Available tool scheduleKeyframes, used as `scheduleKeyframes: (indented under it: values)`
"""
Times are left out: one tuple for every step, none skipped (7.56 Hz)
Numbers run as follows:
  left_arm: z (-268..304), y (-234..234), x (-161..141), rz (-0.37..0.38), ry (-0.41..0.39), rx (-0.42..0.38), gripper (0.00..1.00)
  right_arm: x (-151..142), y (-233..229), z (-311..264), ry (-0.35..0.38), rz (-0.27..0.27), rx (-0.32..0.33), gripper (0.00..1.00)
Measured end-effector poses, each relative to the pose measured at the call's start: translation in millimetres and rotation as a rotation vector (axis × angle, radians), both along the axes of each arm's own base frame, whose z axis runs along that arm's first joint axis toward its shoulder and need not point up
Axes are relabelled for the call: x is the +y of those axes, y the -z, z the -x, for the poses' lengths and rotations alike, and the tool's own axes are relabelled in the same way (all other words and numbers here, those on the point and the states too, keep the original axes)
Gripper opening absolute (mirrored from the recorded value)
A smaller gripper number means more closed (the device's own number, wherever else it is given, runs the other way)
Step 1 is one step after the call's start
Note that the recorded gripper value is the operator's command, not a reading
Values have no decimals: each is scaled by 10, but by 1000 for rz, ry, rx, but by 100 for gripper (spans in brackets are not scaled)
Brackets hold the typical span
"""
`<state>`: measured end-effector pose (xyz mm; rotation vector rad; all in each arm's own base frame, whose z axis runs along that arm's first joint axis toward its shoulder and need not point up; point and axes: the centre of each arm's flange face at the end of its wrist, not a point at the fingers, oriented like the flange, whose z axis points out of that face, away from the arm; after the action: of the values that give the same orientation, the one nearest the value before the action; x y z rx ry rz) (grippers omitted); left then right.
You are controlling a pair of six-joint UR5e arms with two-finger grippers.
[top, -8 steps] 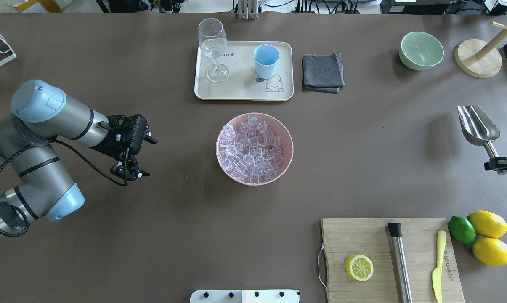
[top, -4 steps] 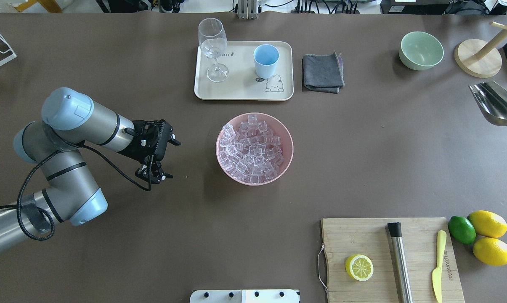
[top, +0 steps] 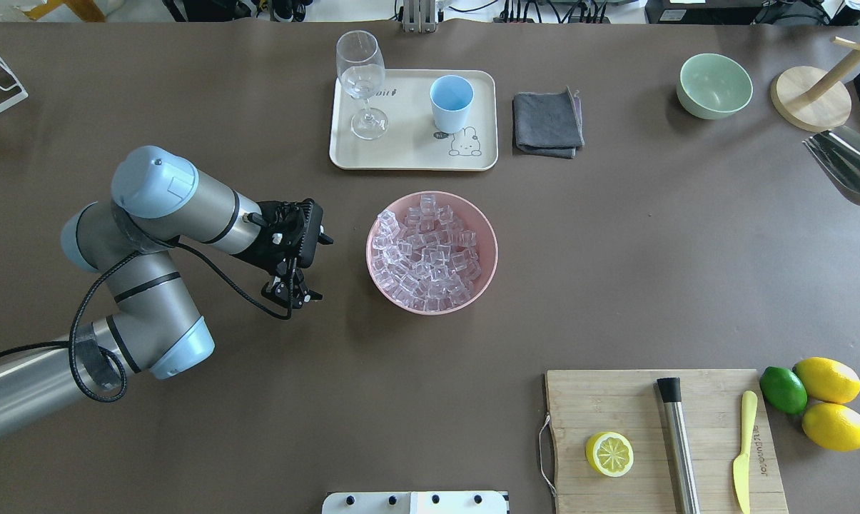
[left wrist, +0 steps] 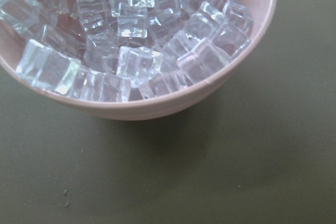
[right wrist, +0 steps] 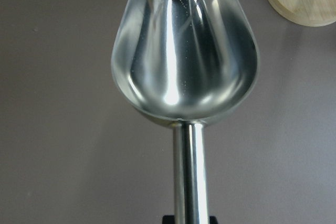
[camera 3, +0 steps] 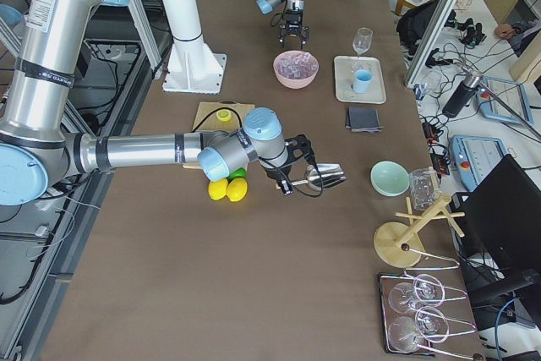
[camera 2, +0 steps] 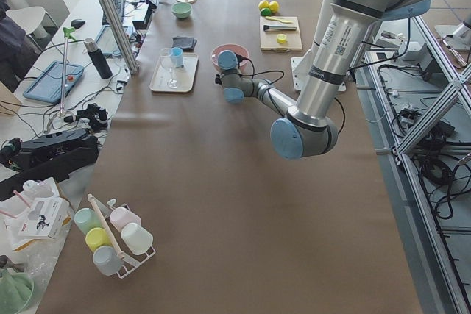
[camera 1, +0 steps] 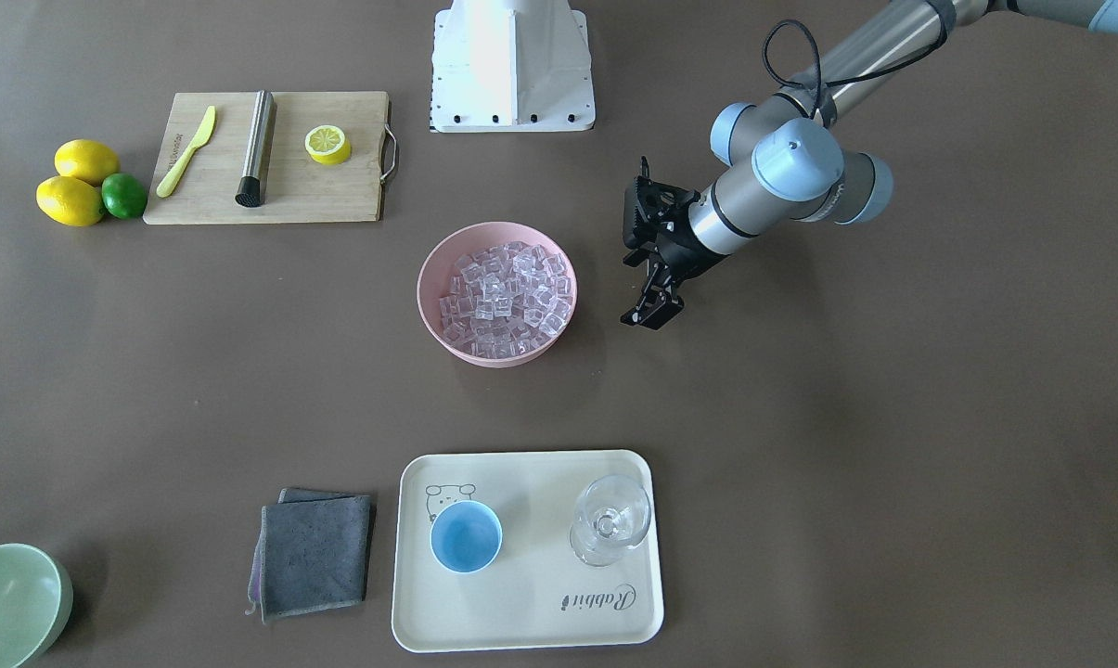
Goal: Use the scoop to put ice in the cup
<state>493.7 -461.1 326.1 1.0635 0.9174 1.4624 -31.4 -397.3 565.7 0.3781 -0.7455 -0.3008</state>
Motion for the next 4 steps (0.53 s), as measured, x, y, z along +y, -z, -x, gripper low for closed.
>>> scheduleKeyframes:
  values:
    - [-53, 124, -57, 11, 3, -14, 99, 9, 30, -14, 15, -6, -18, 0]
    - [-97, 236, -102, 19, 5, -24, 99, -17, 99, 2, 34, -17, -29, 0]
    - [-158, 320, -154, 22, 7, -30, 99, -104, 230, 61, 80, -54, -22, 0]
    - [-220, 377, -206, 24, 9, -33, 99, -169, 457, 175, 157, -108, -6, 0]
